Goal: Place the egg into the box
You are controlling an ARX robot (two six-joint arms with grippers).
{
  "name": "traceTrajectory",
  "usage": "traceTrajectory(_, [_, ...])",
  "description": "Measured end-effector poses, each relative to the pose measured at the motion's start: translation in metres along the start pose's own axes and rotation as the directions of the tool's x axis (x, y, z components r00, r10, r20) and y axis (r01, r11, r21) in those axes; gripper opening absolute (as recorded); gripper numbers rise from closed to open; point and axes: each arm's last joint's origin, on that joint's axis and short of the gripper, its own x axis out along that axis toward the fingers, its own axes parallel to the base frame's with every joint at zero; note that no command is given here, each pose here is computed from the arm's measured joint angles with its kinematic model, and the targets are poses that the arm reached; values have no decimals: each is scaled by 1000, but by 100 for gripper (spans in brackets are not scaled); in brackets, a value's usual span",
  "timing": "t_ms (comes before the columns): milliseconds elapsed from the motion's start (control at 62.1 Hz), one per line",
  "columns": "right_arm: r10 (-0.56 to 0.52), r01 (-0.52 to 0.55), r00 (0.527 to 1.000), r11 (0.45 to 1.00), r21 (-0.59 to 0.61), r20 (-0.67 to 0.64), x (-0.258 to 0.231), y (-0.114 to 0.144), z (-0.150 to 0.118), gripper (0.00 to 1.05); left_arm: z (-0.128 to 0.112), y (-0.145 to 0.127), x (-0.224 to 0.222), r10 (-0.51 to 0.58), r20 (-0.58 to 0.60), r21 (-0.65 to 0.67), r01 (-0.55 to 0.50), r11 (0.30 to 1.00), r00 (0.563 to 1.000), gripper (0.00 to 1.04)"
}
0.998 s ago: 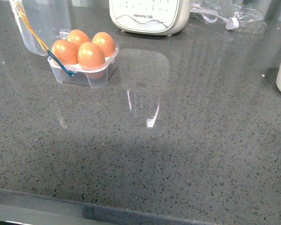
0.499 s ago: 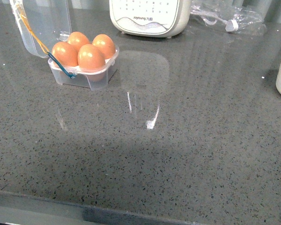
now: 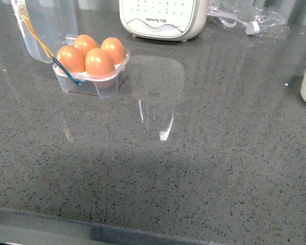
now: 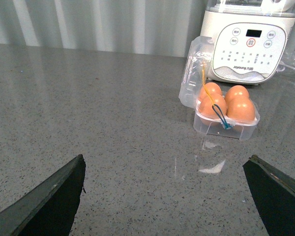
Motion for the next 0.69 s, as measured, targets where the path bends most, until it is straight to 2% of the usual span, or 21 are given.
traceTrajectory(161, [0,0,1000,1000,1,0,0,0,0,99,0,0,0,0,0,0,0,1000,1000,98])
traceTrajectory(242, [0,0,1000,1000,2,0,0,0,0,97,0,0,0,0,0,0,0,1000,1000,98])
traceTrajectory(692, [0,0,1000,1000,3,0,0,0,0,97,0,0,0,0,0,0,0,1000,1000,98])
